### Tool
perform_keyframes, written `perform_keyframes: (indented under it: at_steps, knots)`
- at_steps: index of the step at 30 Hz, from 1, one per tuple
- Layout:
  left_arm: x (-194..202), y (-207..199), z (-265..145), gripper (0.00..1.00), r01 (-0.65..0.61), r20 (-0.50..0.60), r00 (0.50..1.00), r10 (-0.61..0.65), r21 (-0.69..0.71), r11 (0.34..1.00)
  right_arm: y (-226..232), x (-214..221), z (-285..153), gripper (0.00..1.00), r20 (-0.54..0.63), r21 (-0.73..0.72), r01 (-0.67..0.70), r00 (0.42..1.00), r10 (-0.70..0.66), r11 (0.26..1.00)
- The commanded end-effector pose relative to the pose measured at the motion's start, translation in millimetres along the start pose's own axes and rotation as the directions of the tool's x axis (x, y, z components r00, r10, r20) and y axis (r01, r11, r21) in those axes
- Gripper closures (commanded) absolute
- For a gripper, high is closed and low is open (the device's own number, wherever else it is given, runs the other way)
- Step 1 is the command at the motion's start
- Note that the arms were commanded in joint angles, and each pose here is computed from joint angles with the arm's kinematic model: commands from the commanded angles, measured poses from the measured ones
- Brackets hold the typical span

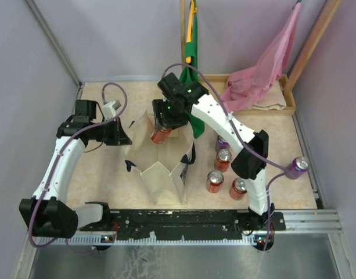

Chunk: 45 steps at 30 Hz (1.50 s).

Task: Place the beverage into the canvas bag
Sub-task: Place the drink in the canvas bag.

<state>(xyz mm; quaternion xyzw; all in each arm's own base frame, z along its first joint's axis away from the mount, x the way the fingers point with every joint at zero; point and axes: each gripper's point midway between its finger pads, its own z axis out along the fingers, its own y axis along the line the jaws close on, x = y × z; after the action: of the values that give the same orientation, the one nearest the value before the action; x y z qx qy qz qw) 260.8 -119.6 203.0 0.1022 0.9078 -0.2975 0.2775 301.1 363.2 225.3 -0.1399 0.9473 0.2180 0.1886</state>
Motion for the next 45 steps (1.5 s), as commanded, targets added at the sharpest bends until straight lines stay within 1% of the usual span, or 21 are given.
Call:
perform_keyframes:
  at_steps: [1,7,14,24,28,35,45]
  knots:
    - [12.8,5.0,-0.5,0.96,-0.032,-0.026,0.999,0.031,-0.022,0.999,20.8,-23.0,-11.3,1.00,0.124,-0.001,0.109,0.986,-0.108,0.994]
    - [4.7,-4.1,2.6,0.95,-0.020,-0.010,1.000,0.020,0.015,1.000,17.4,-12.5,6.5,1.00,0.110,0.100,0.188,0.974,-0.198,0.977]
    - [-11.2,-16.2,7.2,0.95,-0.008,0.004,1.000,0.007,0.063,0.998,10.2,-15.7,15.4,1.00,0.127,0.170,0.225,0.960,-0.248,0.959]
    - [-24.5,-25.8,12.6,1.00,0.006,0.004,1.000,-0.006,0.106,0.994,-7.1,-2.8,44.9,1.00,0.088,0.242,0.280,0.947,-0.309,0.929]
    - [-27.4,-29.0,13.8,1.00,0.007,0.003,1.000,-0.007,0.120,0.993,-12.5,-1.8,57.2,1.00,0.090,0.256,0.292,0.942,-0.323,0.922]
    - [-31.6,-32.1,15.0,1.00,0.011,0.007,1.000,-0.012,0.131,0.991,-17.0,1.1,65.1,1.00,0.078,0.262,0.308,0.938,-0.338,0.915]
    - [-34.6,-35.4,15.2,1.00,0.010,0.011,1.000,-0.012,0.143,0.990,-35.3,32.7,88.8,1.00,-0.009,0.260,0.323,0.943,-0.332,0.910]
